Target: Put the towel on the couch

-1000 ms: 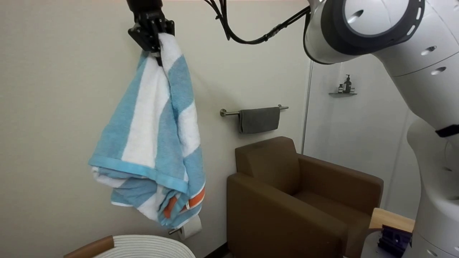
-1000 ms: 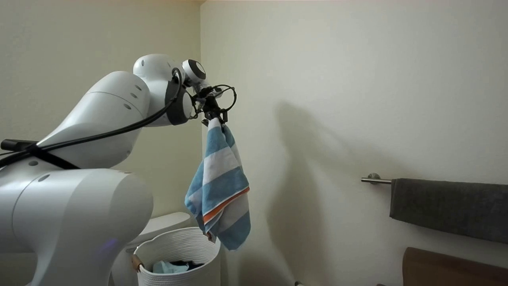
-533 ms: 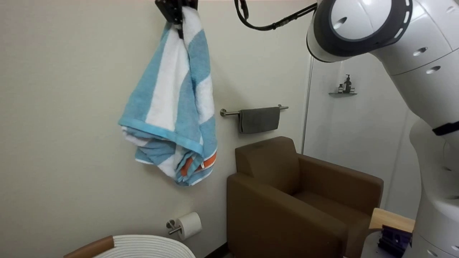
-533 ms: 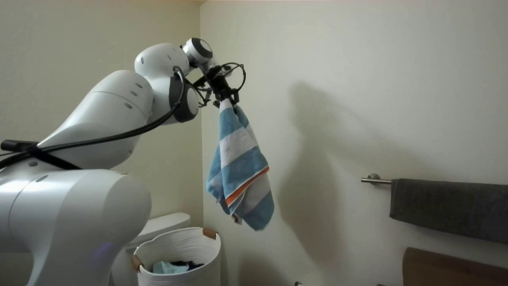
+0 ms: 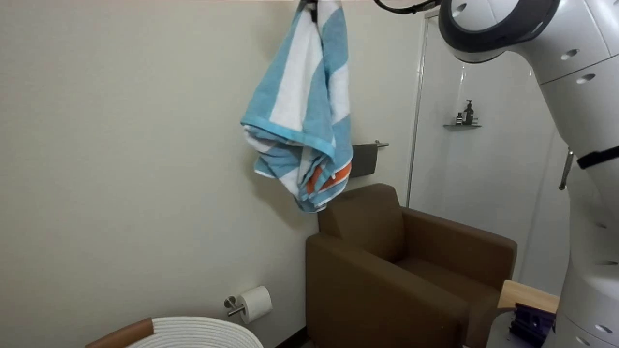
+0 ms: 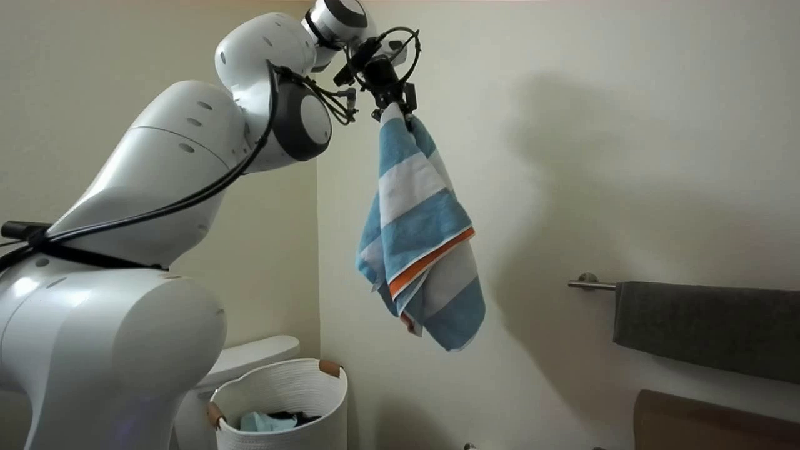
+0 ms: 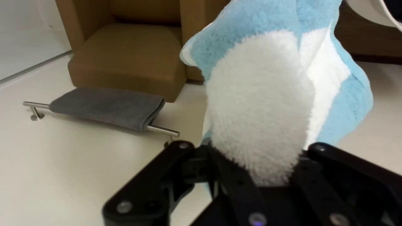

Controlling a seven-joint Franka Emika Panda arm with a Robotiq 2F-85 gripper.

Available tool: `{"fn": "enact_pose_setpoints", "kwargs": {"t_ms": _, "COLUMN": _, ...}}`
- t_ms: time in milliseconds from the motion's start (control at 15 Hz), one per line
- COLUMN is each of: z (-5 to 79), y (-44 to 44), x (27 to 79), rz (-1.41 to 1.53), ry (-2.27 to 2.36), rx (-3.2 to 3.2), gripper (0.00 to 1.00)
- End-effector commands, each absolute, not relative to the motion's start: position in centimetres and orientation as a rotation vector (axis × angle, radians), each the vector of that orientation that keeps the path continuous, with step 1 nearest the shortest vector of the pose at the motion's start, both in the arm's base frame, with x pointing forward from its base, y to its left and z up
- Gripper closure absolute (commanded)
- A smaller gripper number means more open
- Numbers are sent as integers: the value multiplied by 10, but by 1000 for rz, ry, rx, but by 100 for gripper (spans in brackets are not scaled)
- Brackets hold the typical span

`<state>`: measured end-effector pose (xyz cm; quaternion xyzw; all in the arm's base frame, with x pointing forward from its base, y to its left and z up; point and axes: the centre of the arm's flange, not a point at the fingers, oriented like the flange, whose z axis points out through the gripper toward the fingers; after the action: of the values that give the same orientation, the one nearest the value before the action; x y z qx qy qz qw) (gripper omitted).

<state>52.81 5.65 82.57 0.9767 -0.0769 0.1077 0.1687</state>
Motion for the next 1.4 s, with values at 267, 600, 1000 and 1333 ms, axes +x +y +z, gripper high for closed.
{"fn": "enact_pose_setpoints", "kwargs": {"t_ms": 267, "z": 862, "y": -125, "x": 440, "rz": 241, "ry": -443, "rx": 2775, "gripper": 90}}
{"fn": "enact_pose_setpoints", "kwargs": {"t_ms": 600, "z": 864, "y": -249, "x": 389, "rz": 244, "ry": -780, "rx": 2623, "gripper": 90}}
{"fn": "enact_pose_setpoints", "kwargs": {"t_ms": 1000, "z": 872, "y": -309, "x": 376, "rz": 159, "ry": -981, "rx": 2526, "gripper": 83}}
{"fn": "enact_pose_setpoints", "kwargs": {"t_ms": 1333, "z": 869, "y": -306, "x": 382, "rz": 182, "ry": -989, "rx": 2511, "gripper": 90}}
